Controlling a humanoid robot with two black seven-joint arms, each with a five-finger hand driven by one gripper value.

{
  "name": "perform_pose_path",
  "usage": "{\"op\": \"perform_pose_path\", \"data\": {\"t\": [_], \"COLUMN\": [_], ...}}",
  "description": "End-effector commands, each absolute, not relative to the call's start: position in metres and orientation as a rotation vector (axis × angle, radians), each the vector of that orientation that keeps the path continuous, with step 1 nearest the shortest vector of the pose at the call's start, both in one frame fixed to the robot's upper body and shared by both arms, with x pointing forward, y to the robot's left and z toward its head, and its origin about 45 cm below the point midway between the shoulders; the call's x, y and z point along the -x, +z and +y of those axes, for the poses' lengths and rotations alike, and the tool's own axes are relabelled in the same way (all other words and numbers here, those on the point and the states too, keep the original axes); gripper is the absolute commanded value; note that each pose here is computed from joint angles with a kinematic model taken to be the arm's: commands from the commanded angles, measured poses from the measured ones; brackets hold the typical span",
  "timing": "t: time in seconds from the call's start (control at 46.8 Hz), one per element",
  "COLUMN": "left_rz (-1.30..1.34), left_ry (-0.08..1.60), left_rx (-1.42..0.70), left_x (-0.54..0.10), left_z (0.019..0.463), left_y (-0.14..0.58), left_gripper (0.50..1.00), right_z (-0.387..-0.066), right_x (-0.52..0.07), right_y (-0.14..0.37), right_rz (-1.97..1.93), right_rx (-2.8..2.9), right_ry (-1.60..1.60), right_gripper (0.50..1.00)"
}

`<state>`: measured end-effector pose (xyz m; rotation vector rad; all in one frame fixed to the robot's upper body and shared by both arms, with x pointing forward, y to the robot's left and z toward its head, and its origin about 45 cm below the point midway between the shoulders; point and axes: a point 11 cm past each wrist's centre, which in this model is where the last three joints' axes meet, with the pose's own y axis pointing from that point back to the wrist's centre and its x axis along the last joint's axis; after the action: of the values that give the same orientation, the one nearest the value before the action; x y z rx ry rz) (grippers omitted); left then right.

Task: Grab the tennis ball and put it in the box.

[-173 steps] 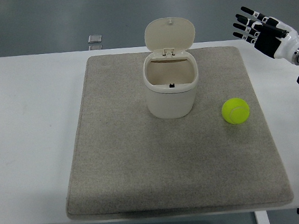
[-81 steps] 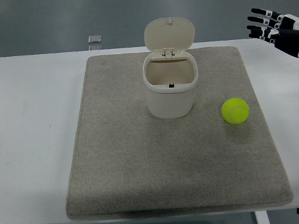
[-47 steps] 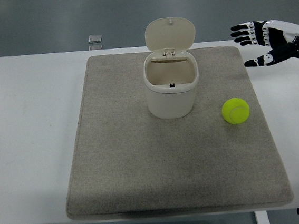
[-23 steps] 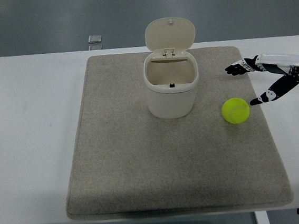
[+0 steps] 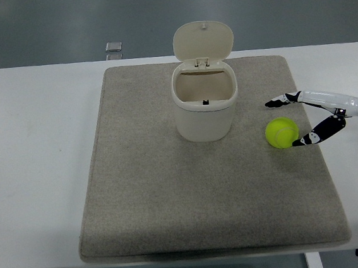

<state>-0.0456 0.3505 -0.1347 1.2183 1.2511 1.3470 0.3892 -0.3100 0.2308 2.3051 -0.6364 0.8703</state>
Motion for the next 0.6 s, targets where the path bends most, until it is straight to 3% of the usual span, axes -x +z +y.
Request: {"op": "perform_pose_path", "data": {"t": [0.0, 0.128, 0.256, 0.577], "left_rz": [1.250, 1.251, 1.251, 1.250], "left_ry": [1.346, 1.347, 1.347, 1.346], "left_rx": [-1.219, -1.218, -1.218, -1.219], "left_x": [0.0456, 0.0456, 0.0456, 0.0456], "left_z": [0.3505, 0.3505, 0.3505, 0.3505], "left_y": [-0.1347, -0.1347, -0.1347, -0.1347], "left_gripper": [0.992, 0.992, 0.992, 0.992], "right_z": [-0.3096, -0.3108, -0.3115, -0.3087], "right_x": [-0.3873, -0.3867, -0.3850, -0.3840], "right_y": [0.2262, 0.2244, 0.2212, 0.2176], "right_rz": [-0.640, -0.653, -0.653, -0.651], "right_rx": [-2.302, -2.294, -2.291, -2.297], "right_ry": [0.872, 0.882, 0.879, 0.876], "right_gripper": [0.919, 0.911, 0.868, 0.860]}}
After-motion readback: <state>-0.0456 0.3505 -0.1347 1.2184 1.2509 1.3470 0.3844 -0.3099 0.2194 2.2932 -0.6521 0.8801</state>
